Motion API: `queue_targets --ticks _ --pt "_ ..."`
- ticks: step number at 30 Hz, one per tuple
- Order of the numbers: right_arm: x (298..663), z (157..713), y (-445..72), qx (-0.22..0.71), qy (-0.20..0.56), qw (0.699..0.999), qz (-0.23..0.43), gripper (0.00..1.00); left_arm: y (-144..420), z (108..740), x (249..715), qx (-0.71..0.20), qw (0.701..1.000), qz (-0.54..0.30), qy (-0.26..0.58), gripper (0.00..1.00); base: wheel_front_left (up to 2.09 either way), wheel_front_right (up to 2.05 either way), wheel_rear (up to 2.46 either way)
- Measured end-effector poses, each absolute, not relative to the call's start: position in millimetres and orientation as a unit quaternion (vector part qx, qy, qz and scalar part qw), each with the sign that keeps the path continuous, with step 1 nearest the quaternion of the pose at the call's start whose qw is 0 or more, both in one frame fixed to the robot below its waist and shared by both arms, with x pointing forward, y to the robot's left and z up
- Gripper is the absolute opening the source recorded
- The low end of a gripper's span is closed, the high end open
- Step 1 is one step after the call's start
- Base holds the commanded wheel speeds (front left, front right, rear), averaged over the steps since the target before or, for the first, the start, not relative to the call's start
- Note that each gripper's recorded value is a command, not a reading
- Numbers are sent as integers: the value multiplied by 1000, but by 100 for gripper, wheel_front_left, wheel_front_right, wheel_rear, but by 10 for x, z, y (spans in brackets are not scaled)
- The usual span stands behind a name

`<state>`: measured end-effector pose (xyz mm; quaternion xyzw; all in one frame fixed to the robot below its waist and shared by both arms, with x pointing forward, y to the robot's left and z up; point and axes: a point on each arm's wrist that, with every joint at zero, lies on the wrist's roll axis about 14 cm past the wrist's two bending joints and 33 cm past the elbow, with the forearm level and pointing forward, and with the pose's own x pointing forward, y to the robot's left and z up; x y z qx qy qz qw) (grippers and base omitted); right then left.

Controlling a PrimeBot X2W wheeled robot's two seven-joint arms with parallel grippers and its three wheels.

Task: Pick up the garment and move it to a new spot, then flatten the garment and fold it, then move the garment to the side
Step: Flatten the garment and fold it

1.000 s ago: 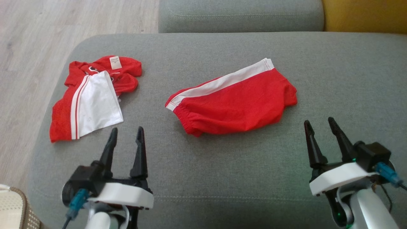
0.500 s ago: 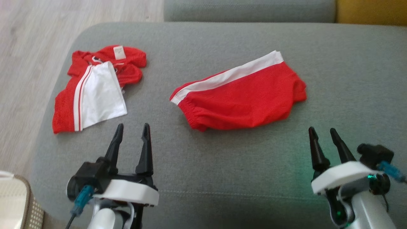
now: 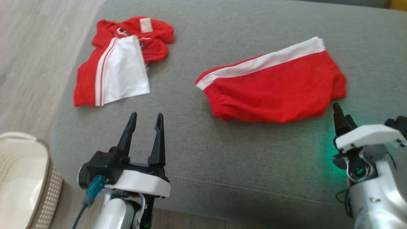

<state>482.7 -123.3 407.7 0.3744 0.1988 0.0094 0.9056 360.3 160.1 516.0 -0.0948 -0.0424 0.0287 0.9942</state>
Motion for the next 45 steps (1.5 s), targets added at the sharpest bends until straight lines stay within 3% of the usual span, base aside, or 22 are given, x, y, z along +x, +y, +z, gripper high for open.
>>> queue_targets --ticks 7,13,34,36,37,45 --pt "5058 3953 -992 430 232 873 7 100 1708 5055 3560 -93 994 53 -25 100 0 0 0" --pt "5193 3905 -915 448 240 861 1 100 1767 5045 3575 -88 994 63 -23 100 0 0 0" --pt "5635 3876 -713 442 254 860 18 100 1851 5006 3640 -94 992 82 -15 100 0 0 0" --pt "5633 3880 -689 437 257 862 21 21 1861 5017 3631 -94 992 84 -16 100 0 0 0" --pt "5629 3886 -682 434 258 863 23 0 1866 5024 3626 -96 992 85 -17 100 0 0 0" --pt "5555 4010 -680 442 242 864 25 0 1863 5100 3624 -99 991 85 -30 100 0 0 0"
